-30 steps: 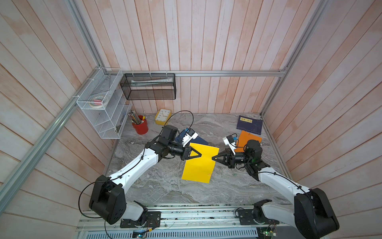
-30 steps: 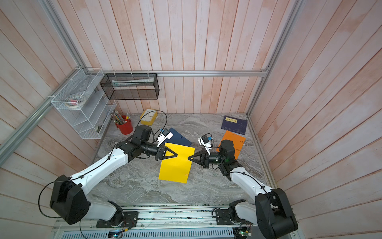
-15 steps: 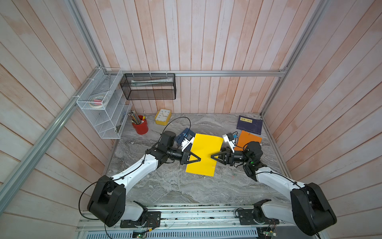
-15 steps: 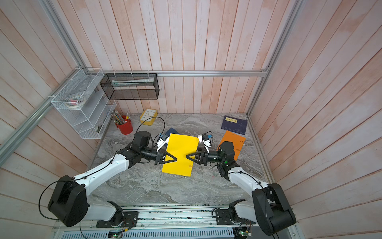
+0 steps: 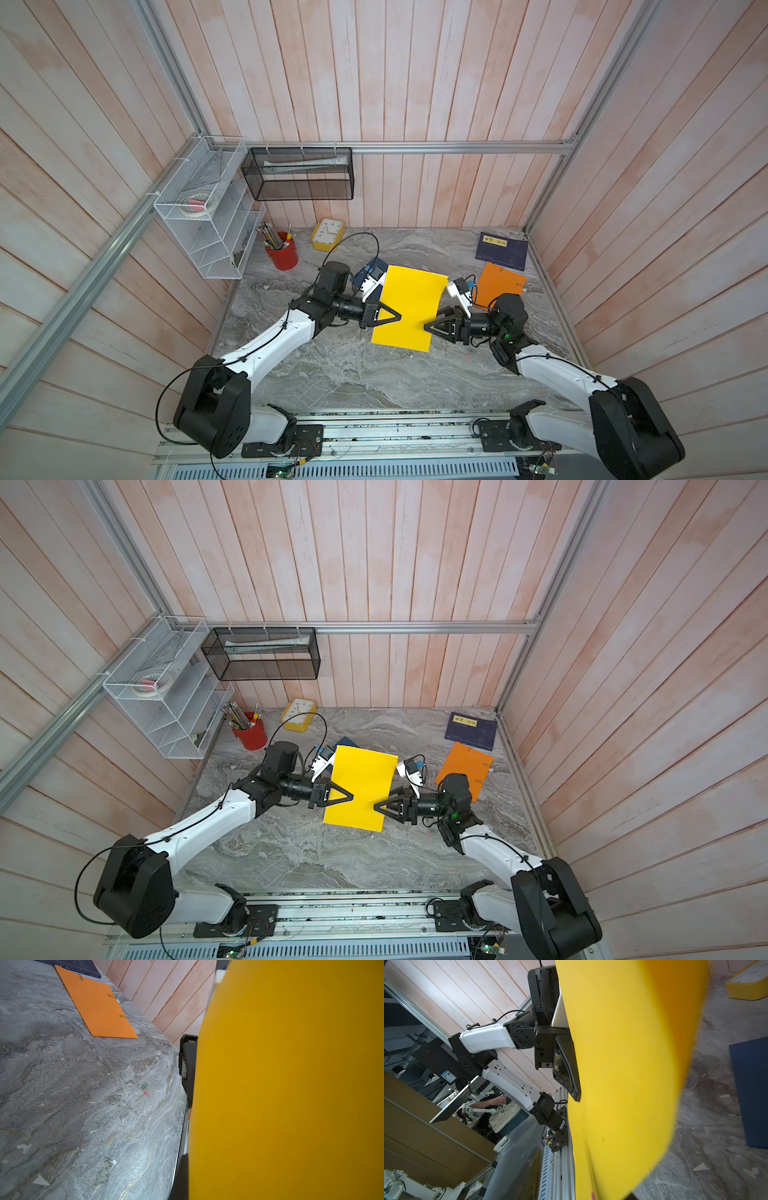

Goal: Unclip the paperclips from the documents
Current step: Adjust the document.

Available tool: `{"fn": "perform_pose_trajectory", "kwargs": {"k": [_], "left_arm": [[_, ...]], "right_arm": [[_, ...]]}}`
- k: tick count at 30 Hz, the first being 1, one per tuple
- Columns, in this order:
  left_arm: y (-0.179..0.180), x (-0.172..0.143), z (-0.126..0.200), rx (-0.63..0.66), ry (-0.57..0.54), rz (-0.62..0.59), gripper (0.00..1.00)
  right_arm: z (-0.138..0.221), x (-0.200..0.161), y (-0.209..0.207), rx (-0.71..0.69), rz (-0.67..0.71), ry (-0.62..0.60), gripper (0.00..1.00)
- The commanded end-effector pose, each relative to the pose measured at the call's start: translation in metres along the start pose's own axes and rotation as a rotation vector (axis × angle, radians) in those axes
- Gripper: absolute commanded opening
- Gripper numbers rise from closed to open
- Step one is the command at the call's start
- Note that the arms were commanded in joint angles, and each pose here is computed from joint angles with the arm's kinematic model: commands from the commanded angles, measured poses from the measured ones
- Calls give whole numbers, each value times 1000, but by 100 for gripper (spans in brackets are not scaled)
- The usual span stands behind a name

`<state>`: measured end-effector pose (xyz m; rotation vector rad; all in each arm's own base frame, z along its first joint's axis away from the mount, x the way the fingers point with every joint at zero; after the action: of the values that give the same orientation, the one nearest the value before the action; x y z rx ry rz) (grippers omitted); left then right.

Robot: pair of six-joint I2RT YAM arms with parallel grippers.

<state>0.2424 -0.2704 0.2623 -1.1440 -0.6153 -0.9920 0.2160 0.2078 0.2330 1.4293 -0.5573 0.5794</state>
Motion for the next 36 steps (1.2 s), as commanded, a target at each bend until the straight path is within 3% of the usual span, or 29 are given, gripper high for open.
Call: {"fn": "perform_pose_trajectory", "kwargs": {"k": [1,9,16,22,30,36], "left_arm": [[-3,5,7,18,-15,-33,0],[-2,4,9,26,-11,-34,0],[2,0,10,43,-3,-27,0],[4,-1,10,46,-4,-26,0],[6,-3,8,37,-7,-22,0],[7,-6,6,28,-2,-19,0]], "right_arm": [[2,-2,0,-3,0,3,9],[4,-2,-4,-27,-14,-6,8],[12,-9,-21,-128,-100,-40,8],[27,-22,-54,-353,-267,-105,6],[68,-68,-97,-668,-567,-258,4],[90,-101,-117,-822,-730,-348,4]]}}
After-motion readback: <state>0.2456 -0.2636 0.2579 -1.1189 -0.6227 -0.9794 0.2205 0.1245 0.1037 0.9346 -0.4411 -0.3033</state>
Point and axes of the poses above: each gripper's point midway between its finger pads, its own z axis back along the fingers, its own y axis along the line the jaws close on, x = y × z, the point moved 3 cm from there along z, back along the fingers, and after that the axes turned 12 degrees about -z, right-handed, at the moved point
